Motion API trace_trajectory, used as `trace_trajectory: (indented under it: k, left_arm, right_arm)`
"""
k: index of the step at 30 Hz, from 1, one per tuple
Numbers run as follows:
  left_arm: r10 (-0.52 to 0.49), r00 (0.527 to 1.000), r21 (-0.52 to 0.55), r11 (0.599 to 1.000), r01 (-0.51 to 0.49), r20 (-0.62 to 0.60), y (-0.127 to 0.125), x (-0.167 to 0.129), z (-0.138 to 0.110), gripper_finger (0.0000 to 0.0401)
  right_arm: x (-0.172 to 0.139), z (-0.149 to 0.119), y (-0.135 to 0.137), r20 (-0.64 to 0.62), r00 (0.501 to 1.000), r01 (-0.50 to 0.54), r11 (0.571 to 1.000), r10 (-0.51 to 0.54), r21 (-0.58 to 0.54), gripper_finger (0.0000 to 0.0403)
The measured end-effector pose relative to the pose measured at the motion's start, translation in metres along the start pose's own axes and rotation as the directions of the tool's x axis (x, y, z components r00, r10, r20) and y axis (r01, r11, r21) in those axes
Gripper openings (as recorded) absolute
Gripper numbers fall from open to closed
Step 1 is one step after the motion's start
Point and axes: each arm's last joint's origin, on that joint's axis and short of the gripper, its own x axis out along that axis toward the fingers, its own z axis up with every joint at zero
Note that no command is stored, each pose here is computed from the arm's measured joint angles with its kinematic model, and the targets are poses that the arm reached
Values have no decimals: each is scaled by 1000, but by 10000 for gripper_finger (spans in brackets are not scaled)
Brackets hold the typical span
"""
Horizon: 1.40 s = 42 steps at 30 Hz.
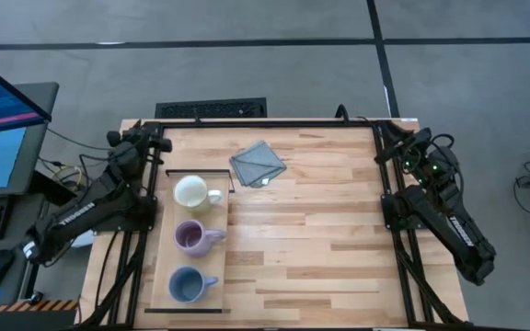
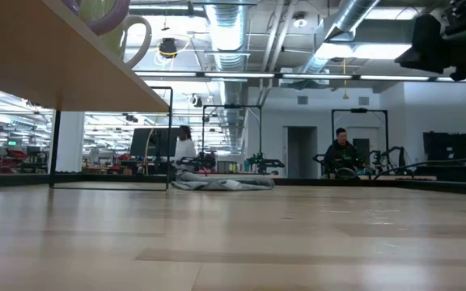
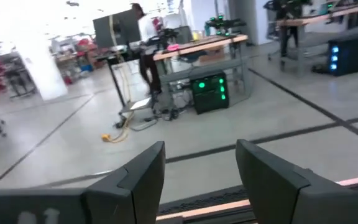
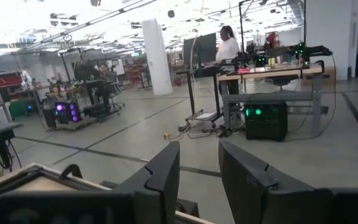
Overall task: Stack small to large cups/mugs on shelf
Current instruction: Return to Home Position
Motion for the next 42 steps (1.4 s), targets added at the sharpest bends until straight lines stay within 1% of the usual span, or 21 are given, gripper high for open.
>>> trace_trajectory:
  k: [1, 3, 5, 8, 10, 13, 14, 16, 18, 23, 25, 29, 32, 34, 37, 39, 40, 42]
  left_arm:
    - [-12, 1000, 1, 1000, 12, 2, 0, 0, 0, 189]
    - [-37, 999, -30, 999, 37, 6, -1, 0, 0, 189]
    - [-38, 999, -64, 997, 39, 13, 1, -1, 1, 189]
    - [-28, 999, -75, 997, 30, 35, 5, -5, 2, 189]
    - [-6, 998, -115, 993, 12, 57, 10, -9, 4, 189]
    - [5, 997, -135, 991, 5, 72, 18, -16, 3, 189]
    - [6, 998, -136, 991, 4, 69, 20, -19, 1, 189]
    - [7, 996, -173, 985, 7, 84, 23, -22, -4, 189]
    - [9, 996, -188, 982, 9, 91, 23, -24, -12, 189]
    - [-10, 997, -159, 987, 22, 71, 17, -20, -23, 189]
    - [-26, 998, -162, 986, 36, 64, 15, -19, -29, 189]
    - [11, 999, -169, 986, -5, 35, 12, -16, -40, 189]
    - [17, 1000, -187, 982, -15, 6, 8, -13, -53, 189]
    - [18, 1000, -206, 978, -15, 9, 7, -13, -54, 189]
    - [18, 1000, -164, 986, -16, 10, 7, -13, -54, 189]
    - [20, 1000, -138, 990, -19, 7, 7, -13, -54, 189]
    - [11, 1000, -128, 992, -10, 8, 7, -13, -54, 189]
    - [-39, 999, -109, 993, 41, 15, 5, -13, -54, 189]
  right_arm:
    - [0, 0, 0, -4, 1000, 0, 1000, 0, -3, 134]
    - [0, -1, 0, -6, 1000, 0, 1000, 0, -6, 134]
    - [-2, -2, 0, -17, 1000, 2, 1000, -2, -14, 134]
    - [1, -12, -1, -24, 1000, 1, 1000, -1, -13, 134]
    - [5, -18, -1, 5, 1000, -9, 1000, 9, -9, 134]
    - [10, -28, 0, 46, 998, -36, 999, 36, -14, 134]
    - [11, -33, 0, 54, 998, -43, 999, 44, -20, 134]
    - [13, -38, 0, 75, 996, -44, 999, 46, -24, 134]
    - [15, -46, 0, 82, 996, -42, 999, 43, -13, 134]
    - [18, -58, 2, 102, 992, -75, 997, 73, 12, 134]
    - [19, -67, 2, 67, 995, -80, 997, 79, 19, 134]
    - [19, -68, 4, 59, 994, -94, 995, 93, 16, 134]
    - [19, -68, 4, 60, 996, -61, 998, 60, 10, 134]
    - [19, -69, 4, 52, 997, -49, 999, 49, -6, 134]
    - [19, -70, 3, 41, 998, -37, 999, 37, -15, 134]
    - [19, -73, 3, 9, 999, -31, 999, 31, -16, 134]
    - [19, -76, 2, -15, 1000, -25, 1000, 25, -14, 134]
    - [19, -81, 2, -65, 998, -16, 1000, 14, -20, 134]
